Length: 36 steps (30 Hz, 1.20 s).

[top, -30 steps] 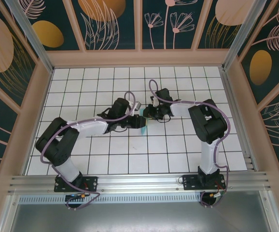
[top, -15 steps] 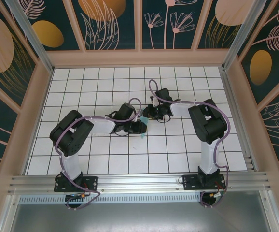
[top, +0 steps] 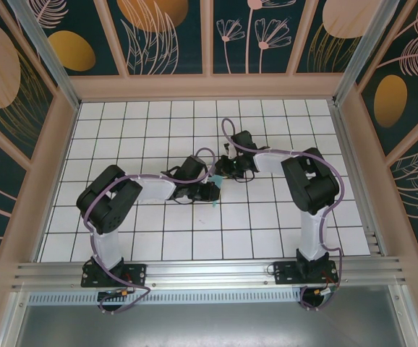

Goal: Fold a paper plane with a square sheet of paper (fold left side to right side)
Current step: Fold the wing for the fifth time at the center of the table.

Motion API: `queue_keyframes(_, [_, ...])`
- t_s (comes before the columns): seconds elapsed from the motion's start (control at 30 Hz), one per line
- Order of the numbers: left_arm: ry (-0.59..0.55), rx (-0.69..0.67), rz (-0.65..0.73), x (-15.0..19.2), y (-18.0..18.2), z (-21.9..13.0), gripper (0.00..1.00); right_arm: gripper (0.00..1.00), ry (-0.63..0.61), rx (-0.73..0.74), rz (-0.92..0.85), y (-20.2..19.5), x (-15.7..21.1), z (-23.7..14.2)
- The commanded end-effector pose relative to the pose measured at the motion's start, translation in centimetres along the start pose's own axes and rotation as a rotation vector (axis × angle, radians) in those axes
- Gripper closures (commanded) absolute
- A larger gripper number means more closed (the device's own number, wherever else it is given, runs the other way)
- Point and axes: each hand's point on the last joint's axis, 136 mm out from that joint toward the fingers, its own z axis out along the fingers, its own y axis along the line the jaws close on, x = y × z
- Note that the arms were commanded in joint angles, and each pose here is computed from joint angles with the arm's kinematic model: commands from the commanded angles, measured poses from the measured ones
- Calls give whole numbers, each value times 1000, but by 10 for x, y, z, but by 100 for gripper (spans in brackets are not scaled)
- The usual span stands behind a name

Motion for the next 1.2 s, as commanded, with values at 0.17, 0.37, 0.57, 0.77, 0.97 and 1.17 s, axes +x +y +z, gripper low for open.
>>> queue_keyframes(0.17, [189,-169,-63,62,48,13,86,76,-63,63,-16,-25,-34,1])
queue_keyframes(0.37, [196,-173,-66,64,50,13,87,76,-94,78,-16,-36,-55,-4])
queue_keyframes(0.57, [195,-177,-70,65,51,13,87,76,-126,85,-19,-46,-79,-6])
queue_keyframes(0.77, [190,-175,-72,64,50,13,88,76,-159,100,-20,-57,-107,-8])
queue_keyframes(0.97, [182,-177,-74,63,50,12,87,76,-218,81,-48,-38,-116,-42])
queue_keyframes(1.17, [170,-174,-71,62,50,12,87,78,-191,-53,-40,-2,-57,-76])
